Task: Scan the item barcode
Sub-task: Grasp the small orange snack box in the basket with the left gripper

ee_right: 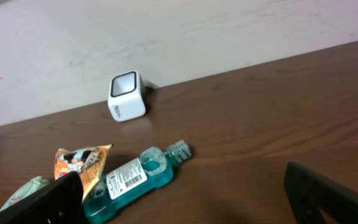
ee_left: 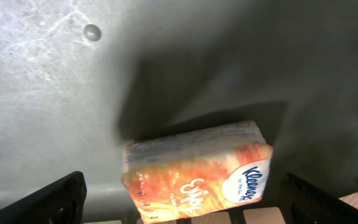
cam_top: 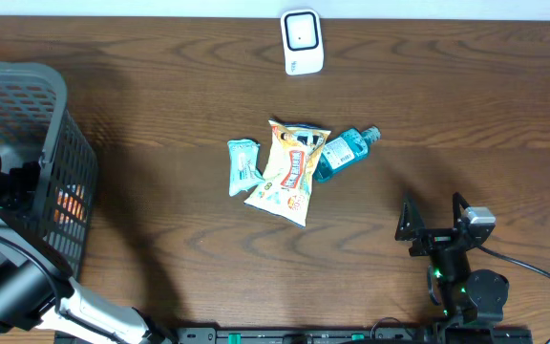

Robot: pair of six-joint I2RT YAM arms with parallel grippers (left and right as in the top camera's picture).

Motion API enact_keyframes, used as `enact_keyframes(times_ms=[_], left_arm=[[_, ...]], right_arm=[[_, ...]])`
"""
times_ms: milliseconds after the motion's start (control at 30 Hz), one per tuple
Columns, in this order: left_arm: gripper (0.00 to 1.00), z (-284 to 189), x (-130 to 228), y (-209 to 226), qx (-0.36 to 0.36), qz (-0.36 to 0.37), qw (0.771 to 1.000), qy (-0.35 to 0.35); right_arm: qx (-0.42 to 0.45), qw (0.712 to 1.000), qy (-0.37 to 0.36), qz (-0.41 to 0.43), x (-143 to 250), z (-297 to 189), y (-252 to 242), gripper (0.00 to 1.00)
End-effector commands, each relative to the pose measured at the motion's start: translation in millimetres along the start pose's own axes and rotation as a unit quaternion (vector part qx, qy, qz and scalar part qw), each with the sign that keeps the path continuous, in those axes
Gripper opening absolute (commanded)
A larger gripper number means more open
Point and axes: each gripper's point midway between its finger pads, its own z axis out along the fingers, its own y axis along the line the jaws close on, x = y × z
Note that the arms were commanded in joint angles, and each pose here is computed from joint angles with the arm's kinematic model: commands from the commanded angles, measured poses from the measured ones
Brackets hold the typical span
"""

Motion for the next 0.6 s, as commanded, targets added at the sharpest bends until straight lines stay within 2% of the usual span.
enact_keyframes(times_ms=[0, 567], left_arm=[[0.98, 8, 8, -1, -0.006, 0.012, 1.000, 0.010], [0.98, 29, 0, -2, -0.026, 0.038, 0.998, -0.035]], right_arm=[[-0.001, 1.000, 0.003, -0.008, 2, 0, 0, 0.99], [-0.001, 1.000, 0.003, -0.008, 2, 0, 0, 0.99]])
